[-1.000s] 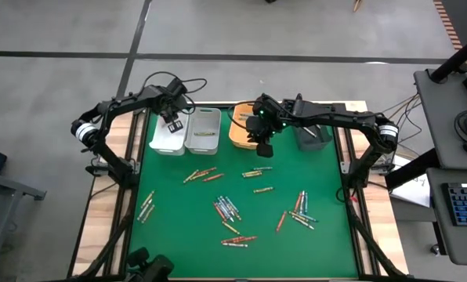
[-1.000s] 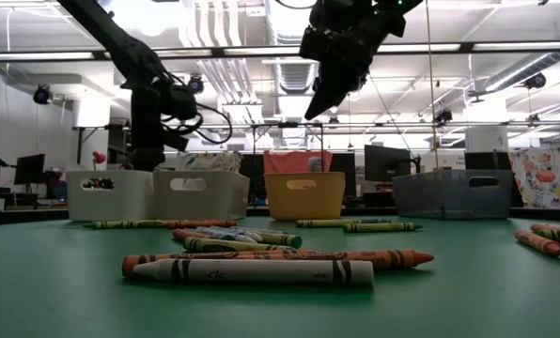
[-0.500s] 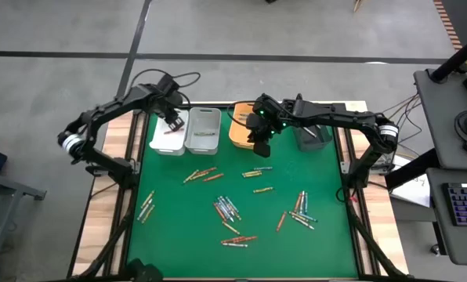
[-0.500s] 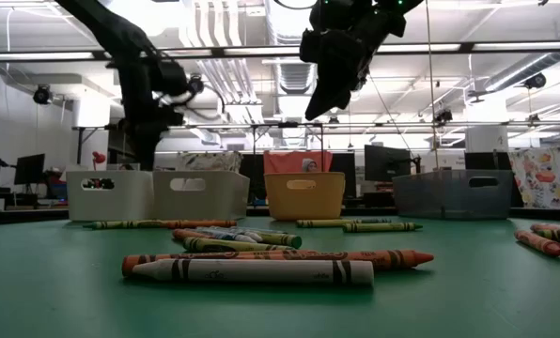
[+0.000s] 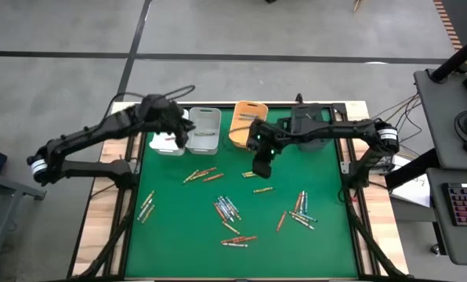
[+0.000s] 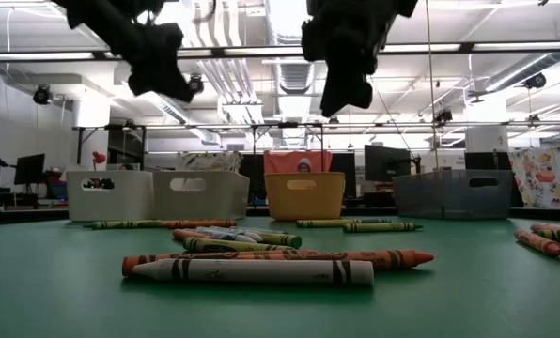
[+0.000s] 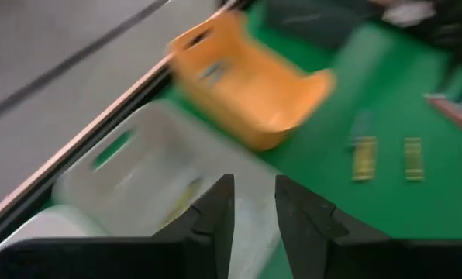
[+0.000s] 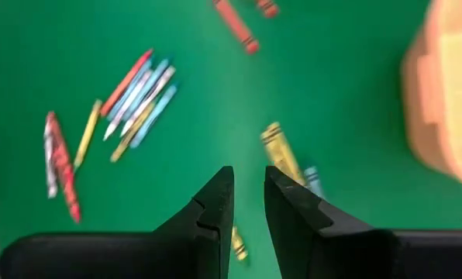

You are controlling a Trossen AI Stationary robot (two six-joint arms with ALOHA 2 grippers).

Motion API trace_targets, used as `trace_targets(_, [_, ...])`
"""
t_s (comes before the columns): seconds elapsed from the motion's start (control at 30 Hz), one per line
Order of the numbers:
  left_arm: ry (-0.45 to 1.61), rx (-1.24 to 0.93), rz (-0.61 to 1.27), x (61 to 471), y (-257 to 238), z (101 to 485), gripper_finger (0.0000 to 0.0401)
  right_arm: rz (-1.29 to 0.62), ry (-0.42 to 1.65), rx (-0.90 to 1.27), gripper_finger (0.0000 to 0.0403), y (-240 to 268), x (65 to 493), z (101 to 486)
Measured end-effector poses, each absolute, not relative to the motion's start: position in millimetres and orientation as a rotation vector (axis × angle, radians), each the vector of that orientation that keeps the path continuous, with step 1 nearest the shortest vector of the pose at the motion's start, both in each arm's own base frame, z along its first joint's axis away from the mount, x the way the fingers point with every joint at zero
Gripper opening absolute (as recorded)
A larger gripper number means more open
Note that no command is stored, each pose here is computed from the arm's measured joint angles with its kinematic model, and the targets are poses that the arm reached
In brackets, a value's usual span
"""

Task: Sort crayons
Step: Put the green crayon into the gray bin

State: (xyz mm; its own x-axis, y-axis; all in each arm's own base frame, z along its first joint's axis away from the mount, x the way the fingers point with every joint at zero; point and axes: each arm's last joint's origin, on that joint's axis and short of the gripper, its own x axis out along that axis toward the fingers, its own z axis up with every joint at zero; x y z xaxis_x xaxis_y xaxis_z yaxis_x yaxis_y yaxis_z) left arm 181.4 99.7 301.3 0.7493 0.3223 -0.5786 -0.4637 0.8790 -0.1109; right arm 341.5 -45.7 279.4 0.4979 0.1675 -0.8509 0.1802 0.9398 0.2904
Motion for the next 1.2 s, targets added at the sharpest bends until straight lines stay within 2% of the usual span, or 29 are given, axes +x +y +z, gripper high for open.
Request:
trace_targets(0.2, [0.428,-0.148,0.356,189.2,58.7,305.9,0.0077,0.053,1.146,0.288,0.0063,-10.5,338.5,275.6])
trace_targets(0.4, [0.395,-0.081,0.328,193.4,37.3,299.1,0.0077,0.008,1.241,0.168,0.0063,19.0,331.1,270.6])
trace_targets(0.67, [0.409,-0.105,0.323,199.6,35.7,295.5,0.0077,0.032,1.277,-0.051,0.0064,45.4,337.6,251.6])
trace_targets(0.93, [0.410,-0.103,0.322,199.3,35.7,295.6,0.0077,0.023,1.390,-0.062,0.0097,48.8,347.5,209.5])
trace_targets(1.2, [0.417,-0.102,0.322,198.8,35.6,295.1,0.0078,0.029,1.484,-0.086,0.0102,49.9,356.0,176.3])
